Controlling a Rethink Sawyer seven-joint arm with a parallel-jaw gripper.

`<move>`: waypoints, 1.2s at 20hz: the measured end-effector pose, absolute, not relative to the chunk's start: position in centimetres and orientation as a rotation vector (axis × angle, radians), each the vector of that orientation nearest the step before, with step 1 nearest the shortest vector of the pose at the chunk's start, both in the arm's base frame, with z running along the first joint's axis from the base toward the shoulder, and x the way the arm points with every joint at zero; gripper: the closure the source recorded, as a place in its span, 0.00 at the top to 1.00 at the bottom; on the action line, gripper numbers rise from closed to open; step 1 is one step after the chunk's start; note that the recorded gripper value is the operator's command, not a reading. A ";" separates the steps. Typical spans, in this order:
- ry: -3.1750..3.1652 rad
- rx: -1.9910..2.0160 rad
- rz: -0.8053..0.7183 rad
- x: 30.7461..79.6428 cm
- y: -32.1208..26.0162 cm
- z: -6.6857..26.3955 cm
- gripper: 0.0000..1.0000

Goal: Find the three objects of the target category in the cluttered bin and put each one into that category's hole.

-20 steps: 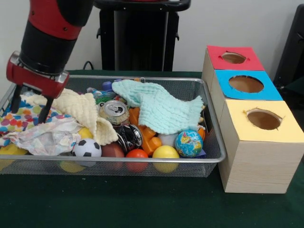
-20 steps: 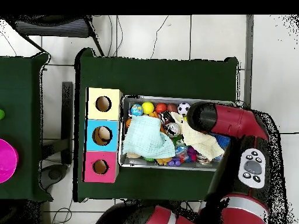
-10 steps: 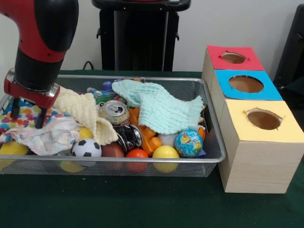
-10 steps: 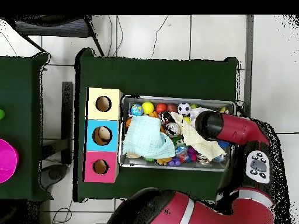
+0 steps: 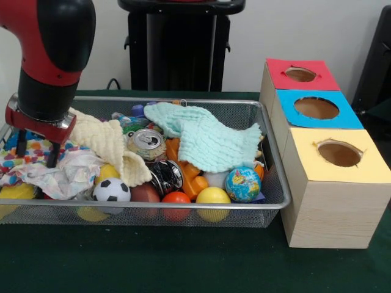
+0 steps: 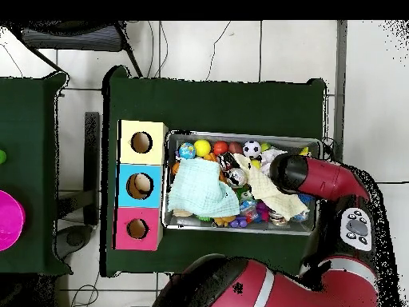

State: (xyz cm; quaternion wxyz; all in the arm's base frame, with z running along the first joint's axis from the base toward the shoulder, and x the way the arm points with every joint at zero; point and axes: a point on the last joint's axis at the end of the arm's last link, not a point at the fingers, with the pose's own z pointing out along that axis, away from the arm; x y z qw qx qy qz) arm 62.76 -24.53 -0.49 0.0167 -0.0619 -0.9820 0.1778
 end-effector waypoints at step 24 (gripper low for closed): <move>-3.118 -0.201 0.539 61.2 -22.9 -0.4 0.00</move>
